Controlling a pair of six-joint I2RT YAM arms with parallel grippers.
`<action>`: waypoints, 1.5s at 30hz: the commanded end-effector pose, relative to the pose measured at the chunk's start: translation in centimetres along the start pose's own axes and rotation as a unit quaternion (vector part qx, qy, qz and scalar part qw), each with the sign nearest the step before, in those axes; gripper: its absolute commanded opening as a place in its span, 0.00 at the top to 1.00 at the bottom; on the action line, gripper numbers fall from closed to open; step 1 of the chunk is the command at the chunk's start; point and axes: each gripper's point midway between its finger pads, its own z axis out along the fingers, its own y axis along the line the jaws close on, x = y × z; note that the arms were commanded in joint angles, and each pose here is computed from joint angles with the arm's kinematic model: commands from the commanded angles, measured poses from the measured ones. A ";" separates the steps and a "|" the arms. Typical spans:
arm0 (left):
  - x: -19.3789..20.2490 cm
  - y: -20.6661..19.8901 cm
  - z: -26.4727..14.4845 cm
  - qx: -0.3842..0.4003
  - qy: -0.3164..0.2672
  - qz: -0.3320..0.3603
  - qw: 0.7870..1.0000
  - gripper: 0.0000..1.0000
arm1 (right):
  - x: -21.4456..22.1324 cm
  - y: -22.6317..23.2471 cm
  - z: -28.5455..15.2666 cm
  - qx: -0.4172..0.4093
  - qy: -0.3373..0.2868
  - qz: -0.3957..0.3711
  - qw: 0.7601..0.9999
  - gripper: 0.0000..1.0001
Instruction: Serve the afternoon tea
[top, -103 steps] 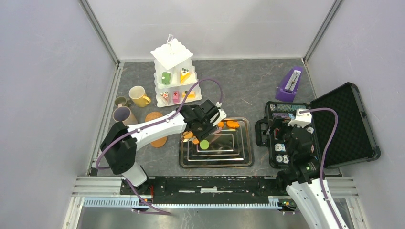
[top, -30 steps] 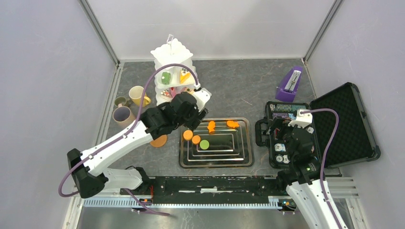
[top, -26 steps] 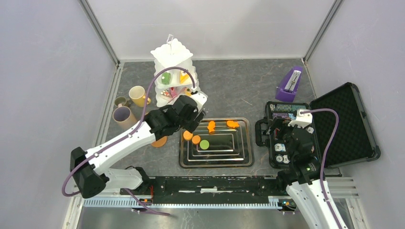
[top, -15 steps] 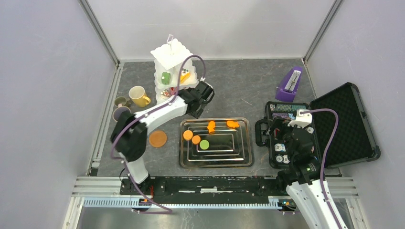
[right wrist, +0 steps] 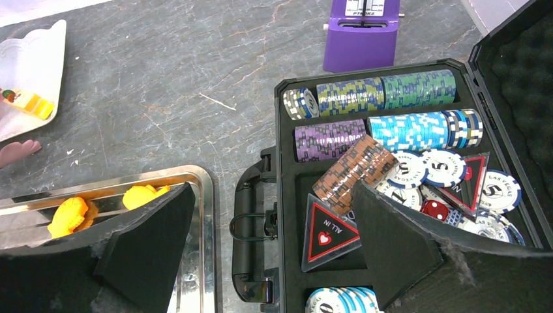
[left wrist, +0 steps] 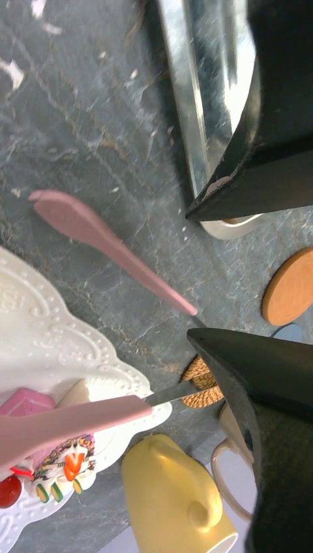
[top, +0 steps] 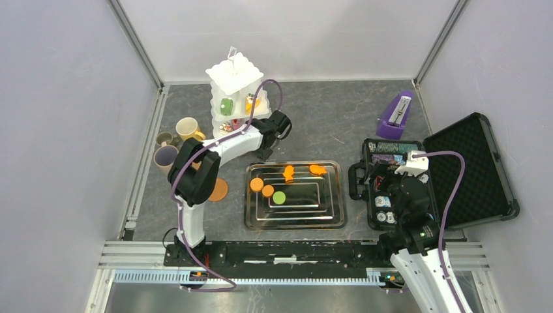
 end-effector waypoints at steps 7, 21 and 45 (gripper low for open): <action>-1.1 0.8 2.9 0.008 0.001 0.015 1.000 0.48 | -0.6 0.1 0.2 0.001 -0.008 0.000 1.000 0.02; -0.9 0.3 3.3 -0.026 0.002 0.038 0.999 0.80 | -1.0 0.6 -0.3 -0.015 -0.018 0.015 1.000 0.02; -1.5 -9.3 -9.7 0.166 -0.026 0.026 0.985 0.94 | 1.2 0.1 0.6 0.002 0.031 -0.005 1.000 0.02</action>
